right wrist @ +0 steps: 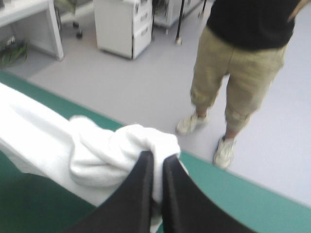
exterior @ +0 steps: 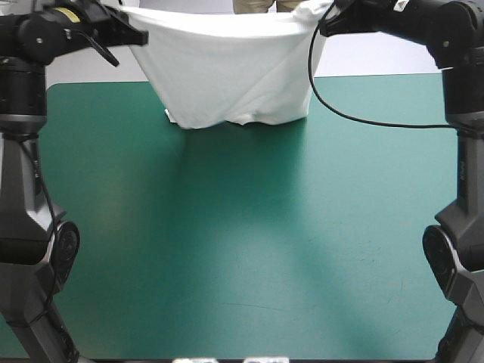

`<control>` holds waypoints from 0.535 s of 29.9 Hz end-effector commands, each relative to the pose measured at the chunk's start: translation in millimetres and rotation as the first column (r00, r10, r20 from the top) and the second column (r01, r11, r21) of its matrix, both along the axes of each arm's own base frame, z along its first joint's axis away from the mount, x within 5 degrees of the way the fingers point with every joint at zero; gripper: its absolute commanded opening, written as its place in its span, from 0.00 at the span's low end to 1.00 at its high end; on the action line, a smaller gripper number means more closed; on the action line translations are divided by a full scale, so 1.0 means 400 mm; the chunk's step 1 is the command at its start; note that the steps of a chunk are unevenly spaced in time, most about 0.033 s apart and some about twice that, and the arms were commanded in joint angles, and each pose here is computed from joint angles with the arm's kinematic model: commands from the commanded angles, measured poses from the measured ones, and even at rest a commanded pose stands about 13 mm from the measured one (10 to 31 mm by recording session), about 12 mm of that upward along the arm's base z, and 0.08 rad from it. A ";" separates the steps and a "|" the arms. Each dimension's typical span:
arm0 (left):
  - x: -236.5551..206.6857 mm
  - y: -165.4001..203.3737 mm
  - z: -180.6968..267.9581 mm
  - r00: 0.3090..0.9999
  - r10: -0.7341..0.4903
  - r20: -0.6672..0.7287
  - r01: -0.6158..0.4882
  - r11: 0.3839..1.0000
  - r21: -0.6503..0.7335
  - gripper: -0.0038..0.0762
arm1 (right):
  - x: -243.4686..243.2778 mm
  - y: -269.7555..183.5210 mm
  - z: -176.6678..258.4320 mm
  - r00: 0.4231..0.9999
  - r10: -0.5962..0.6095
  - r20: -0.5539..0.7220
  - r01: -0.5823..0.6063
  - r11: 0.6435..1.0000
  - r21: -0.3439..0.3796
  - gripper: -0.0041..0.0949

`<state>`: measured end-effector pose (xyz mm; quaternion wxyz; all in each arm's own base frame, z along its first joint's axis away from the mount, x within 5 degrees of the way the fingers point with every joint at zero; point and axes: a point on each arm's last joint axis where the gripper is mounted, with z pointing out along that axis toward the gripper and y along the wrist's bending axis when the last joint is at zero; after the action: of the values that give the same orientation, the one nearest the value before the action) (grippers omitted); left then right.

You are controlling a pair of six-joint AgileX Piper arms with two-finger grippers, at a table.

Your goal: Fold the cloth

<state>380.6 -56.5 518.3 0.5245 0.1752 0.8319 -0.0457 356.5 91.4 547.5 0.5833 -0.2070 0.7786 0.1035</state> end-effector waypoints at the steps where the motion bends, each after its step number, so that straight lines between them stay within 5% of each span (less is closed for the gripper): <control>1: 0.008 -0.005 -0.060 0.989 -0.030 -0.145 0.034 0.999 0.023 0.04 | 0.009 -0.018 -0.022 0.998 -0.003 -0.061 0.004 1.000 0.019 0.02; 8: 0.035 -0.008 -0.216 0.928 -0.047 -0.371 0.081 0.994 0.075 0.04 | 0.082 -0.083 -0.218 0.928 -0.015 -0.372 0.031 0.999 0.038 0.03; 16: -0.072 0.003 -0.255 0.893 -0.050 -0.447 0.095 0.992 0.078 0.04 | -0.047 -0.223 -0.344 0.861 -0.116 -0.494 0.185 0.978 0.093 0.02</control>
<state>383.7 -60.8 382.0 0.2641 0.2145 0.9372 -0.0767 374.6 25.4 388.2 0.3350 -0.0993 0.9191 0.1819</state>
